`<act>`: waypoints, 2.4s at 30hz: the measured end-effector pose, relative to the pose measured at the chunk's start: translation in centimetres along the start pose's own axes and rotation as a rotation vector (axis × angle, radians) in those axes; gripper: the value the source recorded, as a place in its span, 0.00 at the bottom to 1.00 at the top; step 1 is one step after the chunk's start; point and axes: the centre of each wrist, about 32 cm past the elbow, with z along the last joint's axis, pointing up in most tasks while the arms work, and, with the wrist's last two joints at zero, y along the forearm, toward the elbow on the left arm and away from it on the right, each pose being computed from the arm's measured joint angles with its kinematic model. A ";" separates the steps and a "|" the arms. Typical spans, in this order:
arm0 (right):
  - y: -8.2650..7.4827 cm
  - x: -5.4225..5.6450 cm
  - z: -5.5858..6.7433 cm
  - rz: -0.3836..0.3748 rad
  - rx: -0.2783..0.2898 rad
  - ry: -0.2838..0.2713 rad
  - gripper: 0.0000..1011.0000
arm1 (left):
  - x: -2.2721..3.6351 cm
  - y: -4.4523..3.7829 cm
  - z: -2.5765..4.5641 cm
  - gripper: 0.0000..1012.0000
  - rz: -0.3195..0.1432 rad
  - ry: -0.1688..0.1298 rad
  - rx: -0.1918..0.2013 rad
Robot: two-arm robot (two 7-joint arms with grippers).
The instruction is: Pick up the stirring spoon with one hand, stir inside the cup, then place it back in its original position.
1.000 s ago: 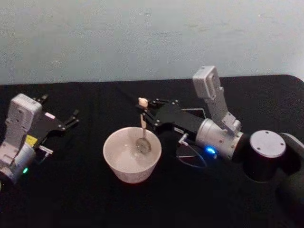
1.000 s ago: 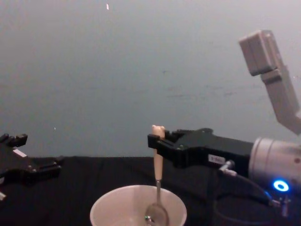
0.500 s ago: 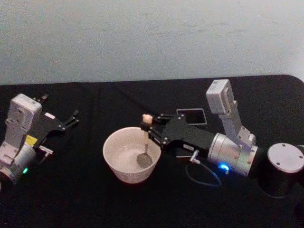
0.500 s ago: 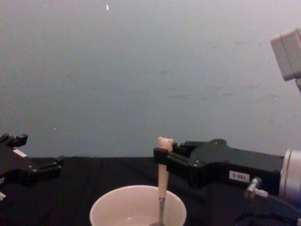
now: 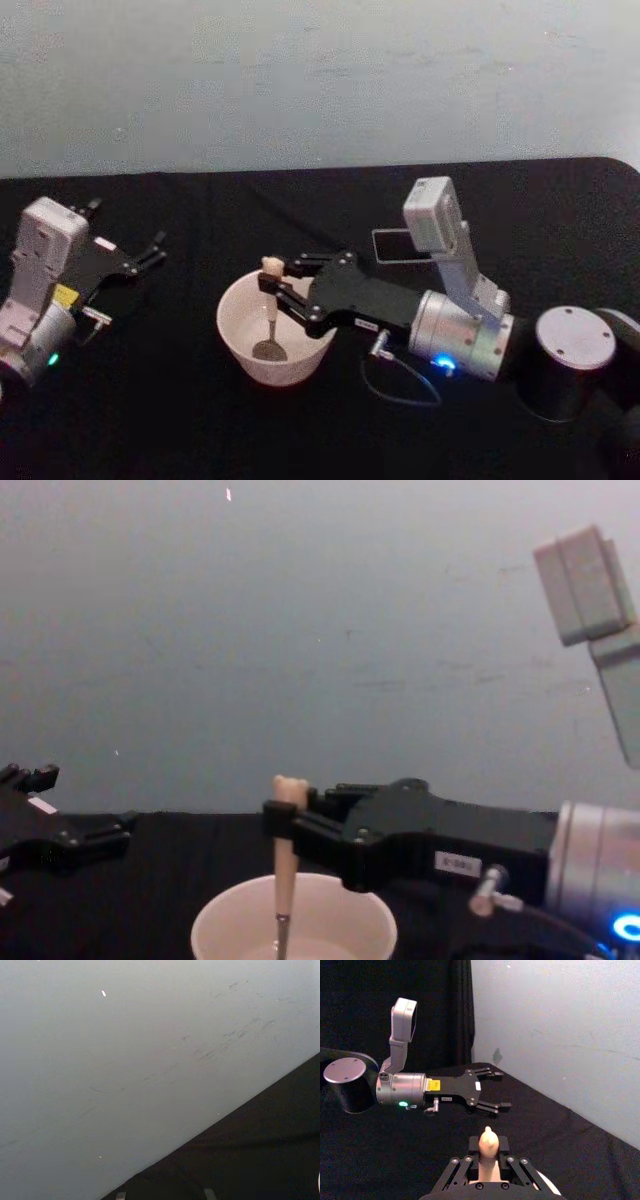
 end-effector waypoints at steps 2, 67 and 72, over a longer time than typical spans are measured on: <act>0.6 0.0 0.0 0.002 -0.001 0.000 0.21 | 0.00 0.00 0.00 0.99 0.000 0.000 0.000; -1.1 2.3 1.9 -0.175 0.033 0.114 0.21 | 0.00 0.00 0.00 0.99 0.000 0.000 0.000; -1.5 2.7 2.4 -0.189 0.060 0.132 0.21 | 0.00 0.00 0.00 0.99 0.000 0.000 0.000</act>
